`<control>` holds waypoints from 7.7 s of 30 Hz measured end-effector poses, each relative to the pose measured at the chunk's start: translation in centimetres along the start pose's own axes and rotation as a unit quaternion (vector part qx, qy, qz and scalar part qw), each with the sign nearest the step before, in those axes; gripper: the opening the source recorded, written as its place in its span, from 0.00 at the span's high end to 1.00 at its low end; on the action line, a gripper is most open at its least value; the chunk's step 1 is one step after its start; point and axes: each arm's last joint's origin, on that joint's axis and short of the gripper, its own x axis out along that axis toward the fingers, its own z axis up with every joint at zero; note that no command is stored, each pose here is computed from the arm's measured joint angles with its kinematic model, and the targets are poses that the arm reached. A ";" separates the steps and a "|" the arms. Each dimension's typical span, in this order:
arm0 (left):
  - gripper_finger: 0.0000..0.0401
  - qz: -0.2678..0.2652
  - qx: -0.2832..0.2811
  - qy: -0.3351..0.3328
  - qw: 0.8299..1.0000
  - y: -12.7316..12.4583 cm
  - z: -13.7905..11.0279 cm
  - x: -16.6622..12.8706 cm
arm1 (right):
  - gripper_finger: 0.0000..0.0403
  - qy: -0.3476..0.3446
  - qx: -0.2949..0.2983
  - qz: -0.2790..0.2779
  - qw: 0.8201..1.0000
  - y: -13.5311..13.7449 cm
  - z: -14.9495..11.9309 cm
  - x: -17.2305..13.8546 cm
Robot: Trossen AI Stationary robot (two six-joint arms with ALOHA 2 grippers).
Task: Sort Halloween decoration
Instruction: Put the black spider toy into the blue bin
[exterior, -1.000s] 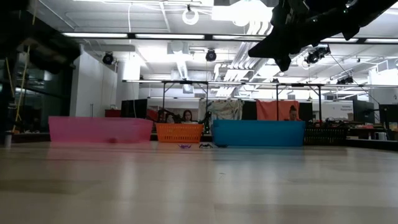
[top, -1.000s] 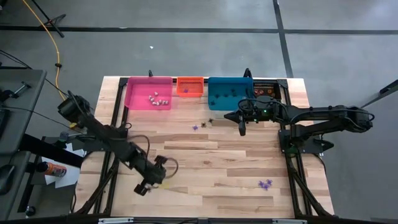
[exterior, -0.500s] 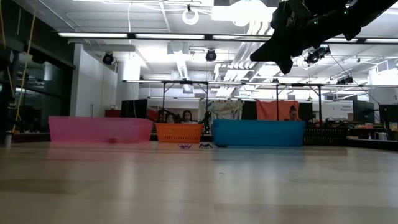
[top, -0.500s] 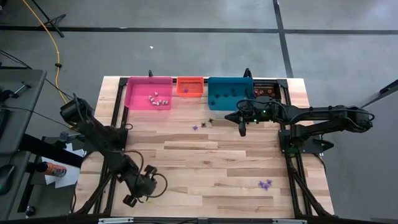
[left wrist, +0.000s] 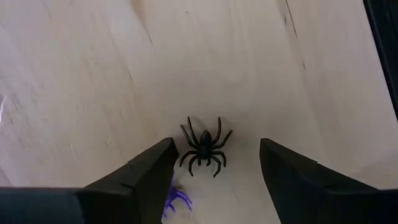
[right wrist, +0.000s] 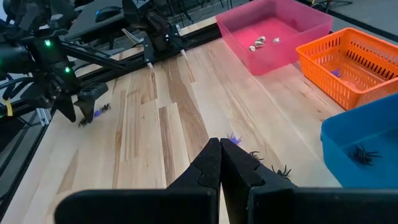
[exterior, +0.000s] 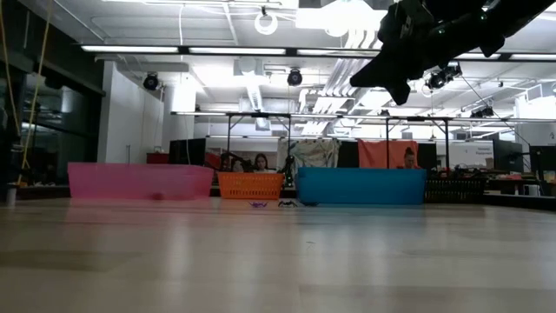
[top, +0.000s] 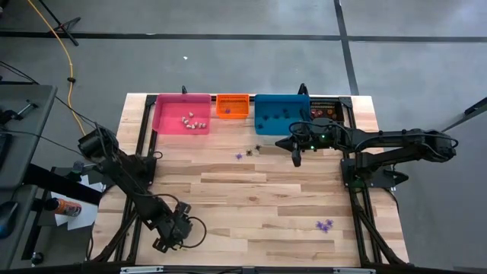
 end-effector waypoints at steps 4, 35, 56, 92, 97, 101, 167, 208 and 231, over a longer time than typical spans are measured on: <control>0.48 0.020 -0.006 0.014 1.000 0.1 -0.1 0.8 | 1.00 0.004 0.001 -0.001 1.000 0.0 -0.1 0.0; 1.00 0.093 -0.079 -0.192 0.974 8.7 2.2 -9.7 | 1.00 0.026 -0.016 0.001 1.000 -0.1 -0.5 0.0; 1.00 0.231 -0.135 -0.582 0.768 26.0 3.3 -20.0 | 1.00 -0.217 -0.048 0.064 0.973 1.3 4.1 -1.0; 1.00 0.269 -0.348 -0.300 0.846 44.5 10.8 -10.9 | 1.00 -0.279 -0.041 0.058 0.958 1.5 5.1 -1.6; 1.00 0.262 -0.355 -0.268 0.857 44.8 10.5 -9.6 | 1.00 -0.279 -0.038 0.058 0.958 1.5 5.1 -1.6; 1.00 0.259 -0.356 -0.257 0.860 44.7 10.4 -9.5 | 1.00 -0.278 -0.038 0.055 0.958 1.4 5.1 -1.6; 0.87 0.188 -0.180 -0.649 0.715 20.6 -1.5 -19.9 | 1.00 -0.273 -0.036 0.044 0.960 1.3 4.9 -1.5; 0.87 0.187 -0.185 -0.649 0.714 20.7 -1.6 -19.9 | 0.48 0.233 0.231 -0.270 0.905 -4.4 -2.9 14.7; 0.87 0.179 -0.197 -0.647 0.715 20.7 -1.6 -19.8 | 0.60 0.226 0.261 -0.289 0.893 -4.6 -4.0 16.4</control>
